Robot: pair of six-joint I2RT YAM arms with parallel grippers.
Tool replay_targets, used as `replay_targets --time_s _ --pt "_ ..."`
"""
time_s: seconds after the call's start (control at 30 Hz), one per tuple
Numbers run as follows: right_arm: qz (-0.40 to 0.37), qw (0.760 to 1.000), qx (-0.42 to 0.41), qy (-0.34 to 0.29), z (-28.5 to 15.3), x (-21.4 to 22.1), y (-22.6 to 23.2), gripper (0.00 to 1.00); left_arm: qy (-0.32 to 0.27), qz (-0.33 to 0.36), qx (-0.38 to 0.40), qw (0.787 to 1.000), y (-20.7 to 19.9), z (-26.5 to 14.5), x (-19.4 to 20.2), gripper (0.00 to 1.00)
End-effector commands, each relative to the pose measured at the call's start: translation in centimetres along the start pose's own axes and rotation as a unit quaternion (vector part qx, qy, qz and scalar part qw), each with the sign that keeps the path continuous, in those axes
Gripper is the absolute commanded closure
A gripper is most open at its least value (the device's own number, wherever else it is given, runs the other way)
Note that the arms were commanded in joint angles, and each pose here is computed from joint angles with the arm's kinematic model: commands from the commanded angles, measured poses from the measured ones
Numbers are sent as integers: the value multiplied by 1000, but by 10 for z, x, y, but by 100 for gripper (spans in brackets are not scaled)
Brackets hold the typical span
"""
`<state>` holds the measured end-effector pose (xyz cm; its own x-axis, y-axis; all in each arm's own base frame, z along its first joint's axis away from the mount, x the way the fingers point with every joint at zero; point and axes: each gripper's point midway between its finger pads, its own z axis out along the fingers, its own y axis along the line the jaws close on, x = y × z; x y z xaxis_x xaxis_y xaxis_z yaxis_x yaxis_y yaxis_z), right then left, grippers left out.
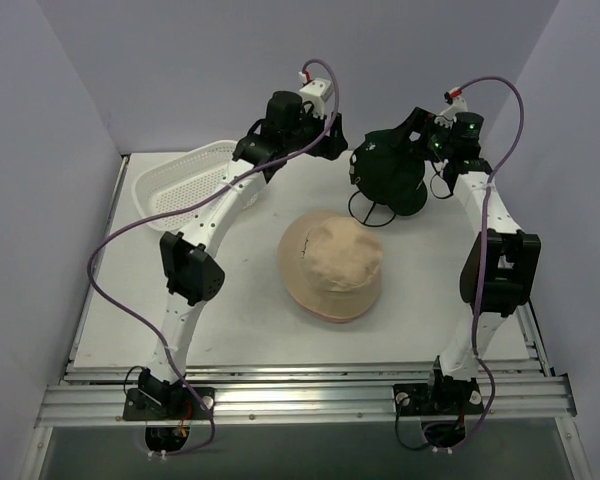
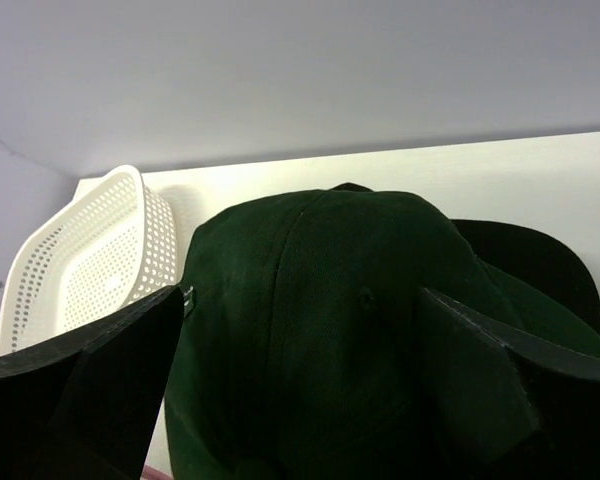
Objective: Stack the hats
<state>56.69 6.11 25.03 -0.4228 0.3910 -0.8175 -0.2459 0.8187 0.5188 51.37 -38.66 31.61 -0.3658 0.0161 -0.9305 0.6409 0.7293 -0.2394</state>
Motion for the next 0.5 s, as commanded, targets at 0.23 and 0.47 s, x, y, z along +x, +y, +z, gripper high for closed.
replay_targets --time_s 0.23,0.47 --pt "-2 995 -9 -95 -62 -62 21 7 -38 -11 46 998 -14 31 -3 41" --pt "23 995 23 -98 -89 -33 6 8 -65 -11 36 997 -21 56 3 48"
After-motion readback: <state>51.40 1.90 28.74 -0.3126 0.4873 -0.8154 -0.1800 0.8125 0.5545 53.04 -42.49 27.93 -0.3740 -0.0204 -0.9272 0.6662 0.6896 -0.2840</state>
